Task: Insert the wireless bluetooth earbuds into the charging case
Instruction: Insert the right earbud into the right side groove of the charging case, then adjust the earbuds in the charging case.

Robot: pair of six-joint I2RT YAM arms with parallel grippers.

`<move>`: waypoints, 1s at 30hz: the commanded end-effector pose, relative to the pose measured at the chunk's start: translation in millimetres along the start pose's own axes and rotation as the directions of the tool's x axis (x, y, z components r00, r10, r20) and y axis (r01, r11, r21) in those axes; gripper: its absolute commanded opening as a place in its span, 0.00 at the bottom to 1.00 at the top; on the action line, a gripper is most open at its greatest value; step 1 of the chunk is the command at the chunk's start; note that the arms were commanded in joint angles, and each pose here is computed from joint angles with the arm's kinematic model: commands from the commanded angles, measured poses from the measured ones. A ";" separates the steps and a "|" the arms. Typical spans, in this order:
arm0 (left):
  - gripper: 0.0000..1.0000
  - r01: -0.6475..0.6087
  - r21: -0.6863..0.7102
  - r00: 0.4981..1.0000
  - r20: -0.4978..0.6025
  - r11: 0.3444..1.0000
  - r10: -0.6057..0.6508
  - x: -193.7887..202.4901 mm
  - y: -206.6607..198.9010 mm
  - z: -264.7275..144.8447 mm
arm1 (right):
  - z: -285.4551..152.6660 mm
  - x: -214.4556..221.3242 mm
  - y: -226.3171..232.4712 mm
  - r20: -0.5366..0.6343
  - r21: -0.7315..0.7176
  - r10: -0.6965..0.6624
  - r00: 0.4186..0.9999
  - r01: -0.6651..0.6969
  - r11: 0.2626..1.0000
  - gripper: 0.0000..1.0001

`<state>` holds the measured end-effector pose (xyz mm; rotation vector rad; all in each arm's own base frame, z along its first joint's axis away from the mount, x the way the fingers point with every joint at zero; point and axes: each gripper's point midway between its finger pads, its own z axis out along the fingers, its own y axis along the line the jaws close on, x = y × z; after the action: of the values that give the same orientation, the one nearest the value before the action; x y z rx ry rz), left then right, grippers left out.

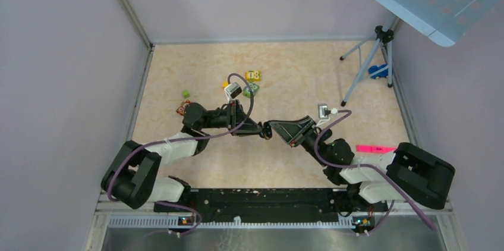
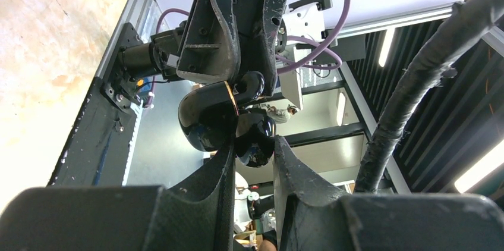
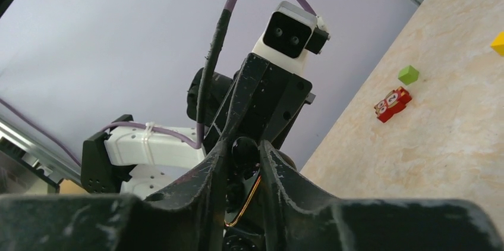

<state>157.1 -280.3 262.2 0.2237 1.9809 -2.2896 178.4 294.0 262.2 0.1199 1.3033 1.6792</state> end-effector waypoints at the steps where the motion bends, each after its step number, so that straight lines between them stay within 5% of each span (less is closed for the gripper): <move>1: 0.00 -0.102 0.052 0.995 0.004 0.993 0.101 -0.1 -16.0 -0.3 | -3.9 3.3 -0.1 -0.009 -0.008 -0.020 1.000 0.020 1.000 0.32; 18: 0.00 -0.103 0.021 0.995 -0.003 0.994 0.103 0.1 -5.0 -0.4 | -6.9 -12.8 18.6 -0.003 0.000 -0.091 0.996 0.091 0.996 0.72; 30: 0.00 -0.123 -0.026 0.992 -0.017 0.992 0.123 -1.2 2.0 0.3 | 0.0 -16.7 36.0 -0.095 0.018 -0.225 0.970 0.228 0.973 0.73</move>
<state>160.5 -282.1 243.8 0.2399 2.0297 -2.2189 168.8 271.4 286.5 0.0087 1.3408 1.5091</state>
